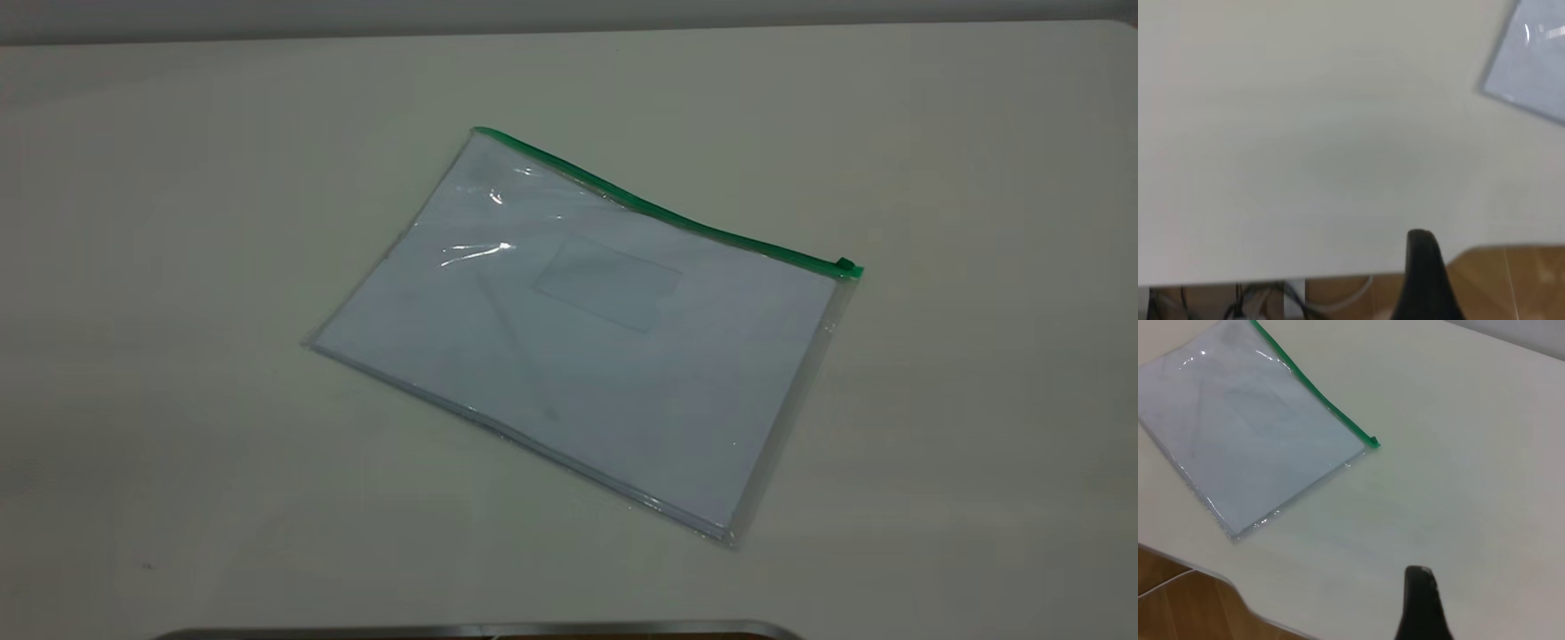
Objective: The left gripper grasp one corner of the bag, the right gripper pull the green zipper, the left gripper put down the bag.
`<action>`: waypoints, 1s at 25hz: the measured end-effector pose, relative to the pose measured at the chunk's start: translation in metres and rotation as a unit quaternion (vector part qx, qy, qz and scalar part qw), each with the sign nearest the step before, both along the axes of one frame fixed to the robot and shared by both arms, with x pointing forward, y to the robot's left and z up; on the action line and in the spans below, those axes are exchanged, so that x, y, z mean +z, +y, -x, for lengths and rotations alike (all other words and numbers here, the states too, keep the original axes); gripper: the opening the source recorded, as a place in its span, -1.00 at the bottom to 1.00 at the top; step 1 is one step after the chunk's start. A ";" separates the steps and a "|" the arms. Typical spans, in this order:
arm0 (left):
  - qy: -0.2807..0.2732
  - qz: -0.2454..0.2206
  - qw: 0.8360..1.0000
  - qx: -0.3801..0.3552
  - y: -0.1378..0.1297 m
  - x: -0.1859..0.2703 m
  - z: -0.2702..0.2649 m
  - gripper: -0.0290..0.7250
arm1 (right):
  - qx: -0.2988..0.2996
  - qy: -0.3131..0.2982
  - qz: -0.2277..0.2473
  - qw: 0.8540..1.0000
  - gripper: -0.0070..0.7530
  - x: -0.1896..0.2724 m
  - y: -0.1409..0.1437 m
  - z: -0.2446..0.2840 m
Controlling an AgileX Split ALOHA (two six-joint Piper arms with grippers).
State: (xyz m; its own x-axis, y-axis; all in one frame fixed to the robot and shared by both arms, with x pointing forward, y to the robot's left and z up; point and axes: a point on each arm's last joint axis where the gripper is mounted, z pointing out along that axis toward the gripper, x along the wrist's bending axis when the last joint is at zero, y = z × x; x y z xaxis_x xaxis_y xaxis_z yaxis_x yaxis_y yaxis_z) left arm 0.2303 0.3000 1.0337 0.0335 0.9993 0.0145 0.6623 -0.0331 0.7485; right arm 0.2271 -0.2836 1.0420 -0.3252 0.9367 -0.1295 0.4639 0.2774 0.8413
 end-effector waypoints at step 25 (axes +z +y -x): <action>-0.023 0.004 1.000 0.000 -0.001 -0.001 0.008 0.64 | -0.018 0.000 -0.001 1.000 0.49 0.000 0.001 -0.001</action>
State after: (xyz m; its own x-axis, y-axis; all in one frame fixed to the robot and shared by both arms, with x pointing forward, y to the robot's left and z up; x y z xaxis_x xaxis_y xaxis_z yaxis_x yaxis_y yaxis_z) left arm 0.2223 0.2991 1.0323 0.0325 0.9994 0.0088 0.6279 -0.0272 0.7778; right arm 0.2277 -0.2830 1.0420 -0.2911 0.9481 -0.1280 0.4737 0.2591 0.8417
